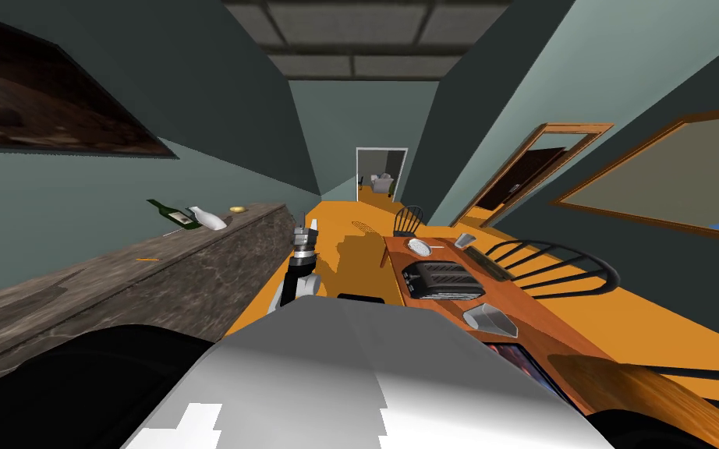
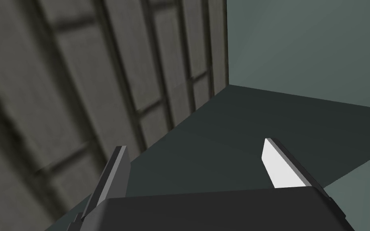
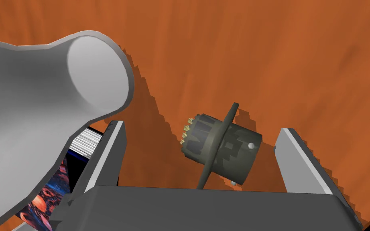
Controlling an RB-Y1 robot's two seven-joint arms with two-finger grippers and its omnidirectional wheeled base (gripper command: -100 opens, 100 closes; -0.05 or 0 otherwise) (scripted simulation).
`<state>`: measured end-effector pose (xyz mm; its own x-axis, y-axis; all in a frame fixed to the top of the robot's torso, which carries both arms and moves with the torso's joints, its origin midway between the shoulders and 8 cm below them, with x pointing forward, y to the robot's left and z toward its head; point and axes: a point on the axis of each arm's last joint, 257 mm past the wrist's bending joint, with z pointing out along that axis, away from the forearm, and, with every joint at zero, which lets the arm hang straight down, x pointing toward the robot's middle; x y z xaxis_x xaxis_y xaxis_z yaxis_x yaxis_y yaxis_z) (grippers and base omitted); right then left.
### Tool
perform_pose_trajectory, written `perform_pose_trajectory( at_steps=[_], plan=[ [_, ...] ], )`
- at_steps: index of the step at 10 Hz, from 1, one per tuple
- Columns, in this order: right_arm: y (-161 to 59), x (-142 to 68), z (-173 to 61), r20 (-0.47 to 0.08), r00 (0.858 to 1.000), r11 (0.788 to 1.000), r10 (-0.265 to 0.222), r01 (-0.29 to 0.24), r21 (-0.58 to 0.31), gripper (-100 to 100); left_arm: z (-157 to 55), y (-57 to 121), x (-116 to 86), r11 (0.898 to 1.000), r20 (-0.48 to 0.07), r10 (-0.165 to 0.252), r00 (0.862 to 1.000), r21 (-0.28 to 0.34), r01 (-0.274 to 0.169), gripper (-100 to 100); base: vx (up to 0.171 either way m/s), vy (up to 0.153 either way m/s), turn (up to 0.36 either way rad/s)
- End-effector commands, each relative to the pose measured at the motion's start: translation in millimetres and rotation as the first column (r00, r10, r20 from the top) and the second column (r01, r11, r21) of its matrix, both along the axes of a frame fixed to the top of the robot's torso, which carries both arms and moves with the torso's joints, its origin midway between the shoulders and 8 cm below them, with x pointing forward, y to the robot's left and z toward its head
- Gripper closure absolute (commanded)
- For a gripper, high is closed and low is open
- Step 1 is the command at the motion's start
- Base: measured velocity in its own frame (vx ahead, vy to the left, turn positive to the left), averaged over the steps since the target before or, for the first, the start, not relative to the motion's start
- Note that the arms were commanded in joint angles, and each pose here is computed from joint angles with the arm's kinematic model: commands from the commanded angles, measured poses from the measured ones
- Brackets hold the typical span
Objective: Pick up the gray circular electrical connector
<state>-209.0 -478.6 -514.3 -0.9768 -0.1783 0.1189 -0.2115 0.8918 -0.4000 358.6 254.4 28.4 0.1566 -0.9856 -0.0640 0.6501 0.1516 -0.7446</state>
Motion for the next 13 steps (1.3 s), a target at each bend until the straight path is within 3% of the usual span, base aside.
perform_pose_trajectory(
  at_steps=[1,4,5,9,10,11,13],
  plan=[
    [-0.7,0.7,-5.8,0.001,1.000,1.000,-0.007,0.007,0.000,-100,0.0,0.0,0.0,1.000,0.000,0.000,1.000,0.000,0.000,0,-0.042,-0.011,0.037],
    [-1.5,2.4,-12.4,0.002,1.000,1.000,-0.011,0.011,0.002,-100,0.0,0.0,0.0,1.000,0.000,0.000,1.000,0.000,0.000,0,-0.032,-0.005,0.031],
    [-1.5,2.6,-12.8,0.003,1.000,1.000,-0.013,0.013,0.002,100,0.0,0.0,0.0,1.000,0.000,0.000,1.000,0.000,0.000,0,-0.001,0.005,-0.008],
    [-1.1,2.4,-12.9,0.003,1.000,1.000,-0.013,0.013,0.002,100,0.0,0.0,0.0,1.000,0.000,0.000,1.000,0.000,0.000,0,0.000,0.000,0.000],
    [-1.1,2.4,-12.9,0.003,1.000,1.000,-0.013,0.013,0.002,0,0.0,0.0,0.0,1.000,0.000,0.000,1.000,0.000,0.000,0,0.000,0.000,0.000],
    [-0.7,0.7,-5.8,0.001,1.000,1.000,-0.007,0.007,0.000,100,0.0,0.0,0.0,1.000,0.000,0.000,1.000,0.000,0.000,0,0.032,-0.001,-0.058],
    [0.3,-1.9,1.4,0.000,1.000,1.000,0.000,0.000,0.000,100,0.0,0.0,0.0,1.000,0.000,0.000,1.000,0.000,0.000,0,0.045,0.011,-0.045]
  ],
)
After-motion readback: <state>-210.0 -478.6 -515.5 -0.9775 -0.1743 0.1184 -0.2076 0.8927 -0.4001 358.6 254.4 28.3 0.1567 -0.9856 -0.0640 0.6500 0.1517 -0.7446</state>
